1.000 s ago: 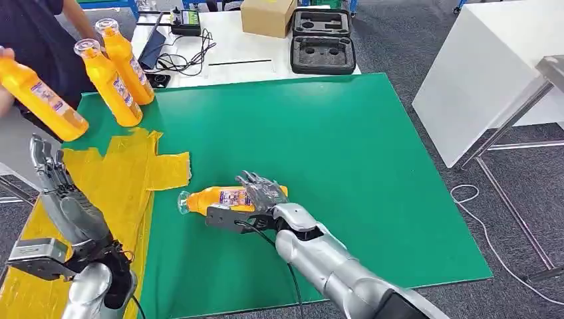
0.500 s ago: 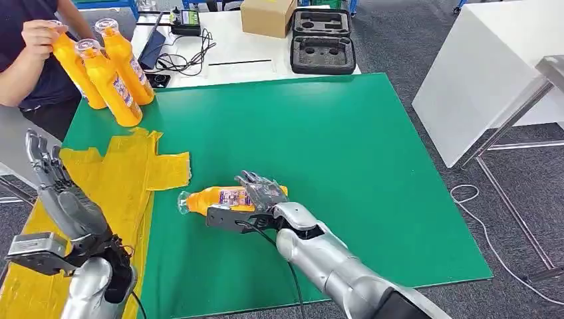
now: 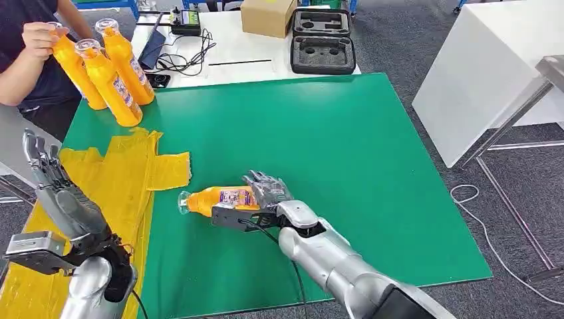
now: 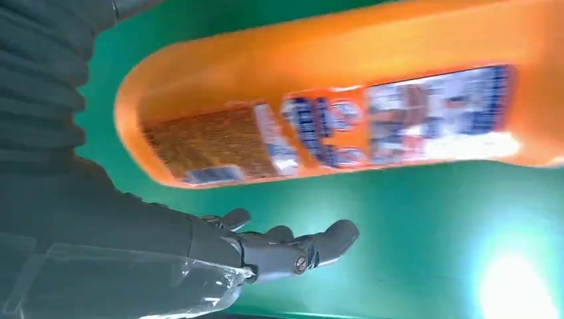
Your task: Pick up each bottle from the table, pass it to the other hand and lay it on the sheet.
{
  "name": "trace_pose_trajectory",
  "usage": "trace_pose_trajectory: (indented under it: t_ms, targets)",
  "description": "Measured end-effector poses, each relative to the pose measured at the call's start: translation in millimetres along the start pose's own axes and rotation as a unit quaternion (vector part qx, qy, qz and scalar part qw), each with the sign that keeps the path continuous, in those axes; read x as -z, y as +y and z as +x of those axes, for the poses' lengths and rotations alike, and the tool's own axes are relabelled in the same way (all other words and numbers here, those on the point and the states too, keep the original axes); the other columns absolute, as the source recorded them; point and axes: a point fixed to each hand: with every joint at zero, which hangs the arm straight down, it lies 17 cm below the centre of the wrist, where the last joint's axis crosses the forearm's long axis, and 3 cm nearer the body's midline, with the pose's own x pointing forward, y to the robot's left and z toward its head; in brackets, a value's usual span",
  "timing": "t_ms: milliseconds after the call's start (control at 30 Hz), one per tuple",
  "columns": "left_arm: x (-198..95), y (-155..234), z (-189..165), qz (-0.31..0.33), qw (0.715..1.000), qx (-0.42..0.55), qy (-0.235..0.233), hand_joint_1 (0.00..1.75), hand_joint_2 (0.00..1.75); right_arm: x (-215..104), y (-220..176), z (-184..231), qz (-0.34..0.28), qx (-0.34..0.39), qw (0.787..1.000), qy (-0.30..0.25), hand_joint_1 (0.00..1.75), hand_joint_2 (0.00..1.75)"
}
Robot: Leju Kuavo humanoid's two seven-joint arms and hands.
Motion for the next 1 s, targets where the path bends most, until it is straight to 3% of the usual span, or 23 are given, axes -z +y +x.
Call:
trace_pose_trajectory:
  t_ms: [733,767,1000]
  targets:
    - [-14.4,18.2,-5.7,0.008,1.0,0.022,0.019,0.0,0.0,-13.4,27.1,-71.2,0.043,-0.067,0.992,0.095,0.0,1.75]
    - [-14.3,18.1,-5.7,0.008,1.0,0.022,0.019,0.0,0.0,-13.6,27.4,-71.6,0.043,-0.067,0.992,0.096,1.69,1.75]
    - [-13.3,16.4,-5.1,0.005,1.0,0.018,0.017,0.0,0.0,-16.1,34.8,-75.4,0.06,-0.06,0.992,0.096,1.75,1.75]
